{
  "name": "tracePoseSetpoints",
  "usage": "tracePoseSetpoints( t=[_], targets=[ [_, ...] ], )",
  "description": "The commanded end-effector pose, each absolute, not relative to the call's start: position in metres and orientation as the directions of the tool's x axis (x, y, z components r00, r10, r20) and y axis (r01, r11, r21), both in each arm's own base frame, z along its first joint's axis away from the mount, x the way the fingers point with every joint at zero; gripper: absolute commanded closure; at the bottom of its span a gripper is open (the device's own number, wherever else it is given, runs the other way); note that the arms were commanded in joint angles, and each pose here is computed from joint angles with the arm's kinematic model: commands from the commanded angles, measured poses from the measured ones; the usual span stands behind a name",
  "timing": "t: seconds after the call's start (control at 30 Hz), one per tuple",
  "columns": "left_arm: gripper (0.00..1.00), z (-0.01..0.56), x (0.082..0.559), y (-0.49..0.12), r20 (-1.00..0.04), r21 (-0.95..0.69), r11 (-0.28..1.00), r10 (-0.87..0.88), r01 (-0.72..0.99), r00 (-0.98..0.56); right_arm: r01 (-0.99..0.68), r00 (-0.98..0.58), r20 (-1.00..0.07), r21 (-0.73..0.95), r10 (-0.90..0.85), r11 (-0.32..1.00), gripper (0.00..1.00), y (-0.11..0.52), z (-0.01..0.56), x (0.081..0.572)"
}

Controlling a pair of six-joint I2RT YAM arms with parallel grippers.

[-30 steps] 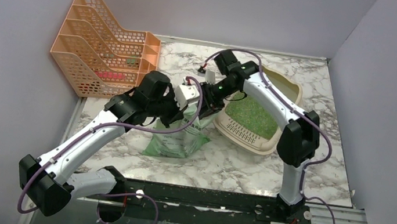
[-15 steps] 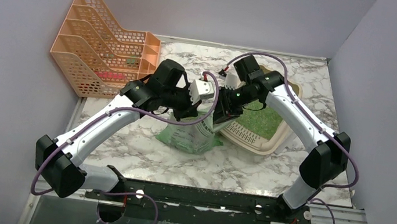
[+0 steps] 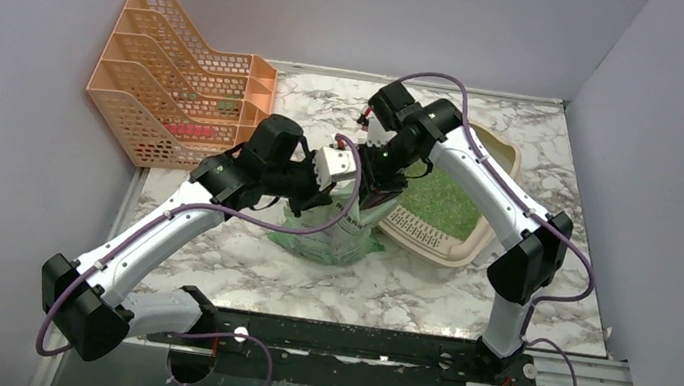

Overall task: Fill the litter box with clean litter
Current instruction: 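Scoop the cat litter from the cat litter bag.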

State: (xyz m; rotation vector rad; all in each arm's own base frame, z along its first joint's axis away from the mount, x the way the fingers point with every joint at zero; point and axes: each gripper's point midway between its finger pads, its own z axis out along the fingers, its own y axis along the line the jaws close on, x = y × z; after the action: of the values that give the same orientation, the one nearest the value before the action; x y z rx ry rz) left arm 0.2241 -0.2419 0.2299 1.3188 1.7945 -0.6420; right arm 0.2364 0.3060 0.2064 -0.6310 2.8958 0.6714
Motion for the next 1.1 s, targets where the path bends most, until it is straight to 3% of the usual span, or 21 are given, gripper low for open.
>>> tracePoseSetpoints(
  t=[0.0,0.13,0.4,0.6,0.83,1.07],
  targets=[
    [1.00,0.244,0.231,-0.251,-0.859,0.119,0.311,0.508,0.943,-0.059,-0.386,-0.920,-0.193,0.301,-0.340,0.872,0.99,0.281,0.220,0.229],
    [1.00,0.243,0.230,-0.250,-0.858,0.121,0.304,0.511,0.945,-0.055,-0.385,-0.920,-0.205,0.310,-0.334,0.869,0.99,0.281,0.225,0.227],
    [1.00,0.233,0.229,-0.252,-0.849,0.100,0.292,0.523,0.951,-0.072,-0.436,-0.896,-0.056,0.307,-0.441,0.846,0.99,0.310,0.163,0.232],
    [1.00,0.220,0.230,-0.247,-0.831,0.101,0.306,0.549,0.947,-0.089,-0.454,-0.882,-0.034,0.328,-0.470,0.828,0.99,0.326,0.146,0.237],
    [1.00,0.218,0.234,-0.248,-0.826,0.107,0.308,0.556,0.945,-0.087,-0.484,-0.863,-0.094,0.432,-0.496,0.761,0.99,0.345,0.153,0.236],
    [1.00,0.222,0.238,-0.251,-0.830,0.120,0.308,0.553,0.944,-0.075,-0.522,-0.816,-0.229,0.687,-0.531,0.505,0.99,0.388,0.182,0.226]
  ],
)
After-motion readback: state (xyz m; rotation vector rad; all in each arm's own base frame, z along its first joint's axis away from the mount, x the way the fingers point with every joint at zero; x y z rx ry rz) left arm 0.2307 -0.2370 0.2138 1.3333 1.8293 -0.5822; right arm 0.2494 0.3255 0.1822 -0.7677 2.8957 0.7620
